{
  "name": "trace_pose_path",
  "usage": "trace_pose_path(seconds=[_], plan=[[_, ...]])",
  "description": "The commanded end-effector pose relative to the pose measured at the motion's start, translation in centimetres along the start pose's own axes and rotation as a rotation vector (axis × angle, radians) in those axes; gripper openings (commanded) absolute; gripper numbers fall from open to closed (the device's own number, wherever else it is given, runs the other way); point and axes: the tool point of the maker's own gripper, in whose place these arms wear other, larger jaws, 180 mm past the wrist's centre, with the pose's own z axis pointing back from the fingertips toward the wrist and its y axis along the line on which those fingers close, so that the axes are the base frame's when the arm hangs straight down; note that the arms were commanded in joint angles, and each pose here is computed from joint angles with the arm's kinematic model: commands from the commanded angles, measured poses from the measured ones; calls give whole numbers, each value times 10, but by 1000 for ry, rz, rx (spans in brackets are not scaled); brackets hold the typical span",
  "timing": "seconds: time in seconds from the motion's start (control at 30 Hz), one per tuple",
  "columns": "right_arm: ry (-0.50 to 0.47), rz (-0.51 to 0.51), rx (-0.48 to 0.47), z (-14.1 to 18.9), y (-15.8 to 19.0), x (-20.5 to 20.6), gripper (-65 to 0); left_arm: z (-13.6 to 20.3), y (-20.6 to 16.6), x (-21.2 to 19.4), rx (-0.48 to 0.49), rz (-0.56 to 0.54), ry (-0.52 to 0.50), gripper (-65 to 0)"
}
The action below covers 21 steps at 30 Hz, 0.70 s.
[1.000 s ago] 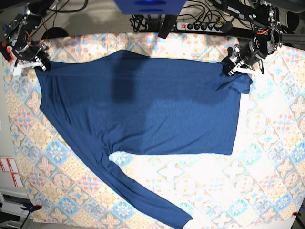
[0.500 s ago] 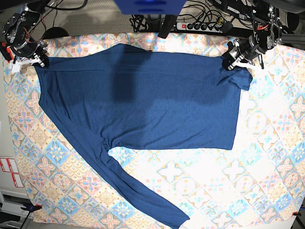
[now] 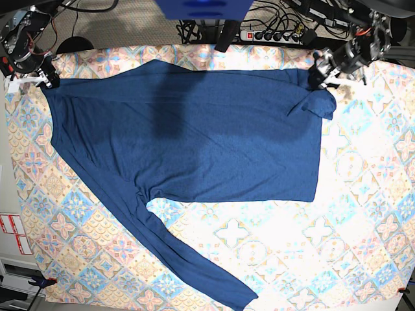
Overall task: Fold the T-shirt properly
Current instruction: 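Open both grippers and release the shirt edge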
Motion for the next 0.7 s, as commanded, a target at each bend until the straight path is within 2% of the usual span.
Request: trace_pose_path(seconds=[0.0,0.27,0.33,0.43,0.53,0.67], plan=[[-47,20,-6,6,-1,21,-467,5,-7,5,-34,6,3,-446],[-42,29,-4,6,1,20,-465,12,-5,10,-43,34,19,-446],[-51,50,-2,9,5,26,-444,12,-6,11,-46,34,16,-446],[-48,76,0,13,10,30,-373,11,-7,11,-47,35,15,-446],[-55,94,-3,17,11,32,-257,9,-13,14,-61,31,11,-446],[-60,107,-1,19,14,34,-147,8,-16,16,-69,28,9,-447]])
